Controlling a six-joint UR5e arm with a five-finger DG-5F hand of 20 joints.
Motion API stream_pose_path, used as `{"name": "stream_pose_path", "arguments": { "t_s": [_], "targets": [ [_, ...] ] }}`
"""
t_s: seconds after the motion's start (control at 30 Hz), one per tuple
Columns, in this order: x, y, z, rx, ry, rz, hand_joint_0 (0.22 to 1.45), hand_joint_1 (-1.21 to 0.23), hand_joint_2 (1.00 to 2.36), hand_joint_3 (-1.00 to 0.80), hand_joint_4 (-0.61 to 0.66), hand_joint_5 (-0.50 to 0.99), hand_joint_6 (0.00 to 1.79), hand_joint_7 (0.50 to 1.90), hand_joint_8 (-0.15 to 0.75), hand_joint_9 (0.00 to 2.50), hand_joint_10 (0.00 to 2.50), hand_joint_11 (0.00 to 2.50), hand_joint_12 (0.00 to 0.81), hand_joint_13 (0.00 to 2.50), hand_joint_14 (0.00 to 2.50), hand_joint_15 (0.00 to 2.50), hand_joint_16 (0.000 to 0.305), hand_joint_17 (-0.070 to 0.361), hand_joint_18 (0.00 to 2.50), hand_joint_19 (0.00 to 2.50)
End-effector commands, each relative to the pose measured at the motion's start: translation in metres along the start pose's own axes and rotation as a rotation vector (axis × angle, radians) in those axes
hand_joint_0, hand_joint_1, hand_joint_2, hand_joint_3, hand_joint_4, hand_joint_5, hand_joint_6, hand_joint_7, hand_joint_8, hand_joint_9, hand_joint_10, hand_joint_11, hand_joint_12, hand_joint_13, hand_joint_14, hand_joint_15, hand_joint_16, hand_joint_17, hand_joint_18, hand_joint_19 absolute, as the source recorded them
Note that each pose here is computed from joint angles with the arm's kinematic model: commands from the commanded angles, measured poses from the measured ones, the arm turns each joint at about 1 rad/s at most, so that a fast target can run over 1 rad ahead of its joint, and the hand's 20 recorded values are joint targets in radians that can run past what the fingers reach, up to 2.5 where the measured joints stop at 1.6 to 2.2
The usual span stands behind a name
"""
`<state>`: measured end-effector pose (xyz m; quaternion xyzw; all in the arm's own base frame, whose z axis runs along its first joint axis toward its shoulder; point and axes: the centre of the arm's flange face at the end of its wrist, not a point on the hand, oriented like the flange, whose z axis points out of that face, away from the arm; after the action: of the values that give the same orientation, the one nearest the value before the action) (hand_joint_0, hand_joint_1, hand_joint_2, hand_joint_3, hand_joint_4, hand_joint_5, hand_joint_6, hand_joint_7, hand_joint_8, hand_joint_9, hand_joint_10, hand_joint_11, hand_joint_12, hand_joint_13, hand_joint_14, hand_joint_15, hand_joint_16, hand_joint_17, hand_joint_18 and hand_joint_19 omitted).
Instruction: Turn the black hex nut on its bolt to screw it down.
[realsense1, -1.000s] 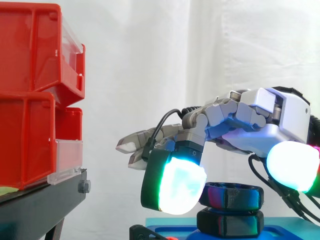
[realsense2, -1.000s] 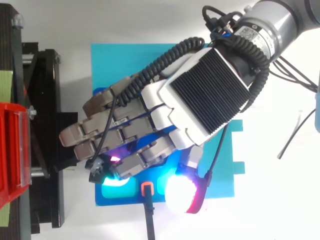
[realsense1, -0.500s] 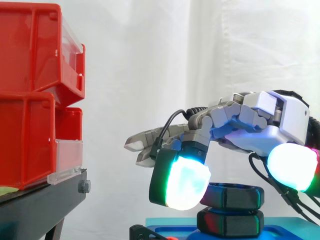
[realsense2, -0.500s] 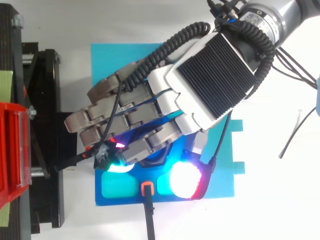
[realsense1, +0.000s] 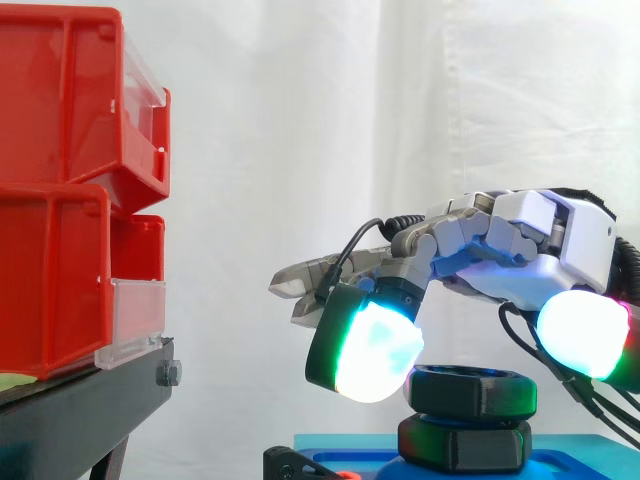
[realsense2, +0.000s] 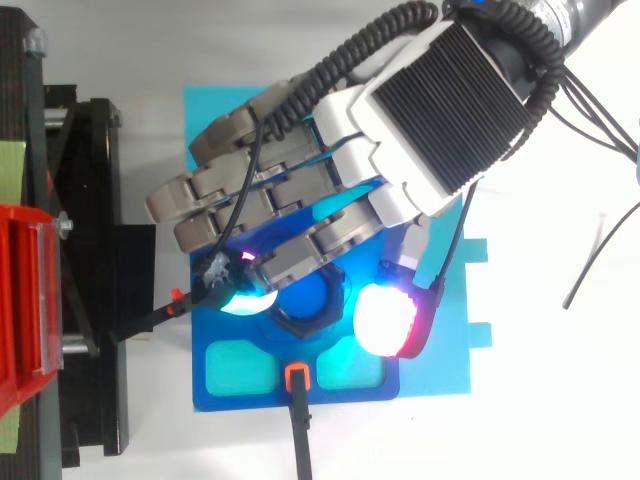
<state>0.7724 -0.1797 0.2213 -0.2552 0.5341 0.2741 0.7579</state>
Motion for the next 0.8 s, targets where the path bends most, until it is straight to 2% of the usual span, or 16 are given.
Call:
{"name": "stream_pose_path", "arguments": {
  "t_s": [0.0,0.53,0.63,0.73,0.77],
  "targets": [
    [-0.002,-0.003,-0.006,-0.001,0.002,-0.005,0.5,-0.29,1.0,-0.5,0.33,-0.1,0.72,0.79,0.341,0.6,0.0,0.17,0.361,0.57,0.01,0.19,0.057,0.129,0.58,0.61],
    [-0.011,-0.018,-0.029,-0.023,-0.008,-0.024,0.49,-0.26,1.0,-0.5,0.33,-0.1,0.71,0.79,0.343,0.6,0.0,0.18,0.361,0.57,0.01,0.18,0.058,0.13,0.58,0.6],
    [-0.013,-0.021,-0.033,-0.026,-0.012,-0.016,0.49,-0.25,1.0,-0.5,0.33,-0.1,0.71,0.79,0.343,0.6,0.0,0.18,0.362,0.56,0.01,0.18,0.058,0.13,0.58,0.6],
    [-0.015,-0.022,-0.033,-0.034,-0.019,0.011,0.49,-0.25,1.0,-0.5,0.33,-0.1,0.71,0.8,0.343,0.6,0.01,0.18,0.361,0.56,0.01,0.19,0.058,0.131,0.58,0.6],
    [-0.019,-0.023,-0.029,-0.038,-0.025,0.026,0.49,-0.25,1.0,-0.5,0.33,-0.1,0.71,0.8,0.342,0.6,0.0,0.17,0.361,0.56,0.01,0.19,0.058,0.131,0.58,0.6]
  ]
}}
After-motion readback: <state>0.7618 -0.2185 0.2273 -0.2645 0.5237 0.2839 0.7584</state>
